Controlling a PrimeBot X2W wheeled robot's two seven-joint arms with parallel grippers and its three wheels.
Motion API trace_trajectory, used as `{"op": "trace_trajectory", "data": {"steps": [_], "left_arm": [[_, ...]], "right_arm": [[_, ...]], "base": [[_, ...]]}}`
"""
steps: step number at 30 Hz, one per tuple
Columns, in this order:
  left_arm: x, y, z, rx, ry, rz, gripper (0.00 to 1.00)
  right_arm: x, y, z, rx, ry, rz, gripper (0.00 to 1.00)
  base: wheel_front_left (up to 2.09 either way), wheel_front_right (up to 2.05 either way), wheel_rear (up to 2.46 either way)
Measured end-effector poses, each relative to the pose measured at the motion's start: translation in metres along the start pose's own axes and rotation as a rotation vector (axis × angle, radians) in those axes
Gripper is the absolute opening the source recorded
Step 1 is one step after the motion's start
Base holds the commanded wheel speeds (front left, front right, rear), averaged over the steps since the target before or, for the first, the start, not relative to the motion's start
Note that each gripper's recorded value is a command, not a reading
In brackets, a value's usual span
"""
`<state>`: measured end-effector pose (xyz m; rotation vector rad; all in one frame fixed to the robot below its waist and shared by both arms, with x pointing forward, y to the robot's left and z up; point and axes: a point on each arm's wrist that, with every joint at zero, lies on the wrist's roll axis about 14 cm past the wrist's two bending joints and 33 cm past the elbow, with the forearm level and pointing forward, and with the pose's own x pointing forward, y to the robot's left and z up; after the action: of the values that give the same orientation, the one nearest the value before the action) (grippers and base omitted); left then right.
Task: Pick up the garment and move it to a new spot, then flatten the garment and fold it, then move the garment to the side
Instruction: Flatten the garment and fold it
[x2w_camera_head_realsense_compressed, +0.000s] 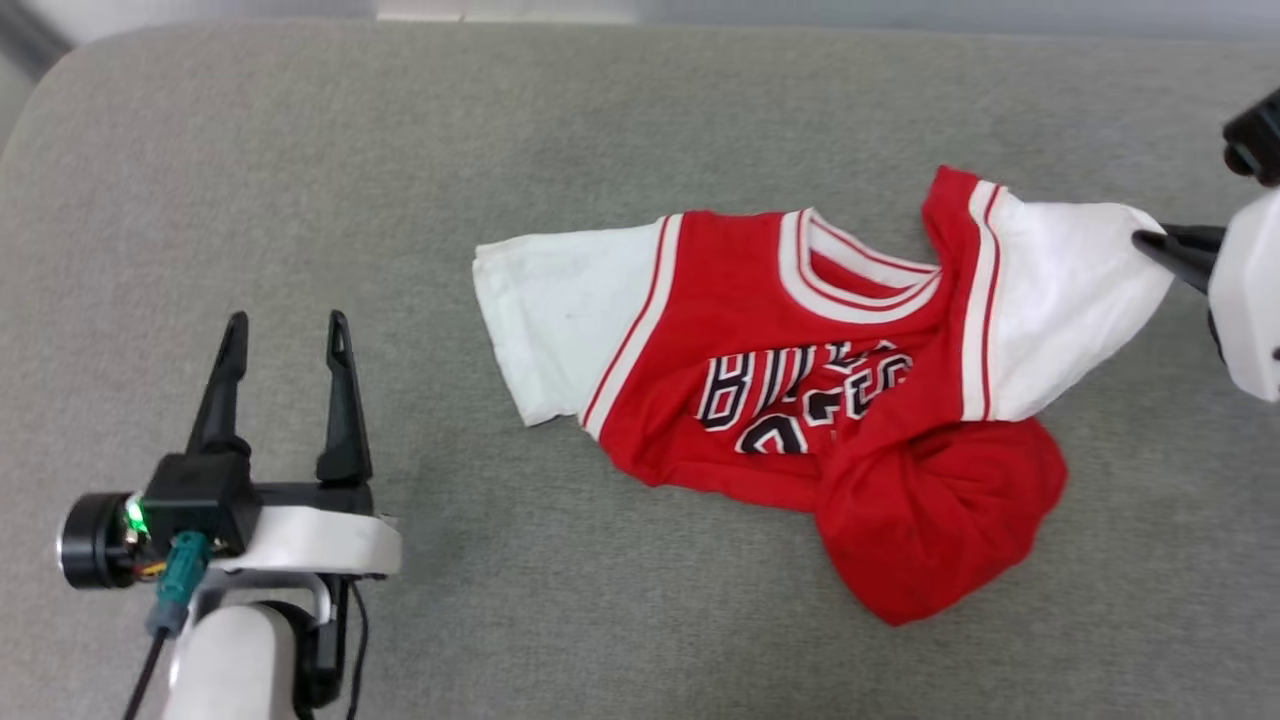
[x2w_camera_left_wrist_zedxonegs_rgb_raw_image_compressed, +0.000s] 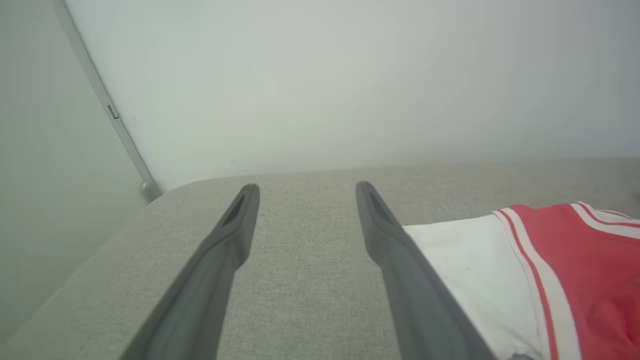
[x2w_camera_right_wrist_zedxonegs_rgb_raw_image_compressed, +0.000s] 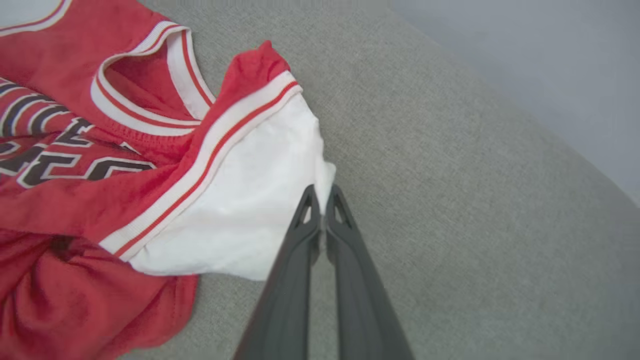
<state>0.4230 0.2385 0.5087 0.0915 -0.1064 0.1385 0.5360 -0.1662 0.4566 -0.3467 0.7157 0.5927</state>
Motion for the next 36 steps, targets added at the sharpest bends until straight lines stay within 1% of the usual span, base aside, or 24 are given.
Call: {"op": "trace_trajectory", "data": {"steps": [5,7,8,12,16,20,23,25,30,33,36], "left_arm": [[0.021,-0.009,0.011,0.032,-0.03,-0.105,1.0],[0.033,-0.013,0.015,0.022,-0.024,-0.138,1.0],[0.04,-0.016,0.022,0.039,-0.036,-0.162,1.0],[0.067,-0.025,0.04,0.093,-0.028,-0.235,1.0],[0.091,-0.036,0.048,0.126,0.034,-0.298,1.0],[0.112,-0.044,0.047,0.163,0.146,-0.353,1.0],[0.12,-0.058,0.039,0.233,0.247,-0.435,1.0],[0.123,-0.068,0.032,0.25,0.328,-0.484,1.0],[0.122,-0.078,0.004,0.286,0.569,-0.572,1.0],[0.113,-0.085,-0.017,0.287,0.73,-0.626,1.0],[0.105,-0.085,-0.038,0.294,0.881,-0.657,1.0]], "right_arm": [[-0.045,-0.013,-0.008,0.006,-0.075,-0.052,0.0],[-0.057,-0.013,-0.014,0.024,-0.099,-0.06,0.0],[-0.062,-0.014,-0.018,0.033,-0.106,-0.065,0.0],[-0.075,-0.012,-0.035,0.073,-0.125,-0.079,0.0],[-0.079,-0.01,-0.05,0.12,-0.14,-0.091,0.0],[-0.077,-0.006,-0.062,0.146,-0.142,-0.098,0.0],[-0.075,-0.003,-0.067,0.157,-0.142,-0.102,0.0],[-0.074,-0.003,-0.072,0.166,-0.135,-0.107,0.0],[-0.071,0.0,-0.074,0.174,-0.131,-0.116,0.0],[-0.07,0.001,-0.077,0.182,-0.119,-0.12,0.0],[-0.067,0.002,-0.078,0.18,-0.109,-0.124,0.0]], "base": [[0.0,0.0,0.0],[0.0,0.0,0.0],[0.0,0.0,0.0],[0.0,0.0,0.0],[0.0,0.0,0.0],[0.0,0.0,0.0],[0.0,0.0,0.0],[0.0,0.0,0.0],[0.0,0.0,0.0],[0.0,0.0,0.0],[0.0,0.0,0.0]]}}
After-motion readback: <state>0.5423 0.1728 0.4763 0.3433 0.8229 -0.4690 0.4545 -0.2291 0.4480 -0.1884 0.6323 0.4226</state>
